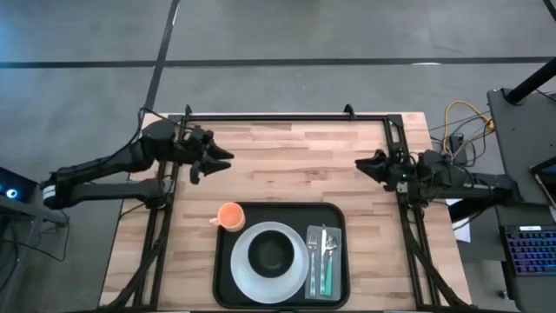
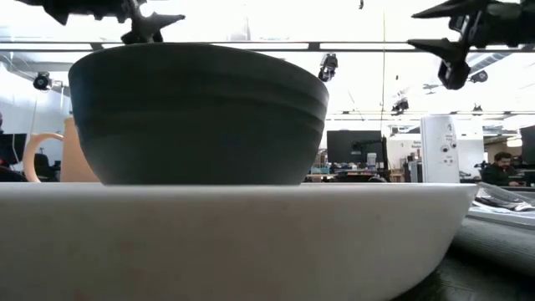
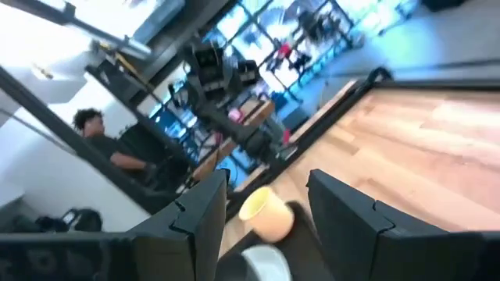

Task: Set up tray
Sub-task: Return to Home Position

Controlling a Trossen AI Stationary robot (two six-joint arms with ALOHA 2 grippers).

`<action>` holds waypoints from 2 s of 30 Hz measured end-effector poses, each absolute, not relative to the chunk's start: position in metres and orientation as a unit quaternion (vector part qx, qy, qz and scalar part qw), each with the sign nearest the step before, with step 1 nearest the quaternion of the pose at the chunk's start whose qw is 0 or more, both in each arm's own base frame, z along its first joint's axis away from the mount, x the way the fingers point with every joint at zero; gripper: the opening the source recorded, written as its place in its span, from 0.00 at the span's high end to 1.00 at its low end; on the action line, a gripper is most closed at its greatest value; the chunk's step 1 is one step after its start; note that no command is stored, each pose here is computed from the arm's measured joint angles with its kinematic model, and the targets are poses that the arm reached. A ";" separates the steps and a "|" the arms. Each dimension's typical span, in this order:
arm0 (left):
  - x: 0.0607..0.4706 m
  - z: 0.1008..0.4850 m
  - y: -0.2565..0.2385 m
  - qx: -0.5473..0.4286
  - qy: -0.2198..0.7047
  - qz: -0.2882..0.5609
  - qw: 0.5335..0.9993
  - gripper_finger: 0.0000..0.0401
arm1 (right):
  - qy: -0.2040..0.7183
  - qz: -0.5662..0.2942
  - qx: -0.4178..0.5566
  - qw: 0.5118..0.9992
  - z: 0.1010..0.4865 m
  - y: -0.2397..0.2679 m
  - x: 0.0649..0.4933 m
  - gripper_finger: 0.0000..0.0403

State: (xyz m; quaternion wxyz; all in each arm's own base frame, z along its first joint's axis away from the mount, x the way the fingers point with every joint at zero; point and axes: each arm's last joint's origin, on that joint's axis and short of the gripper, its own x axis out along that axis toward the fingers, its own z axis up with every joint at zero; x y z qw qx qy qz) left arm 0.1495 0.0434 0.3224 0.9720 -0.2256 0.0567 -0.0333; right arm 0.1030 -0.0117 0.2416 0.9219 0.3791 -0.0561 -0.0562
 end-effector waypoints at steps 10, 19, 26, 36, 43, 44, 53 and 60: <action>0.134 0.287 0.043 -0.162 -0.047 -0.091 0.981 0.57 | -0.114 -0.019 0.365 0.924 0.201 -0.011 0.090 0.60; 0.115 0.242 0.042 -0.181 -0.145 -0.005 0.973 0.57 | -0.154 -0.020 0.289 0.945 0.193 -0.012 0.094 0.60; 0.103 0.210 0.039 -0.167 -0.202 0.021 0.965 0.57 | -0.141 -0.112 0.305 0.935 0.185 -0.017 0.095 0.62; 0.102 0.202 0.042 -0.185 -0.192 0.081 0.960 0.57 | -0.104 -0.042 0.314 0.943 0.183 -0.013 0.096 0.62; 0.106 0.198 0.043 -0.192 -0.173 0.086 0.962 0.57 | -0.087 -0.049 0.315 0.944 0.179 -0.013 0.098 0.62; 0.106 0.198 0.044 -0.194 -0.168 0.087 0.963 0.57 | -0.086 -0.050 0.315 0.944 0.179 -0.013 0.098 0.62; 0.110 0.192 0.043 -0.204 -0.140 0.087 0.965 0.57 | -0.088 -0.051 0.315 0.944 0.179 -0.013 0.097 0.61; 0.102 0.195 0.038 -0.200 -0.152 0.078 0.965 0.57 | -0.110 -0.043 0.313 0.942 0.184 -0.013 0.095 0.63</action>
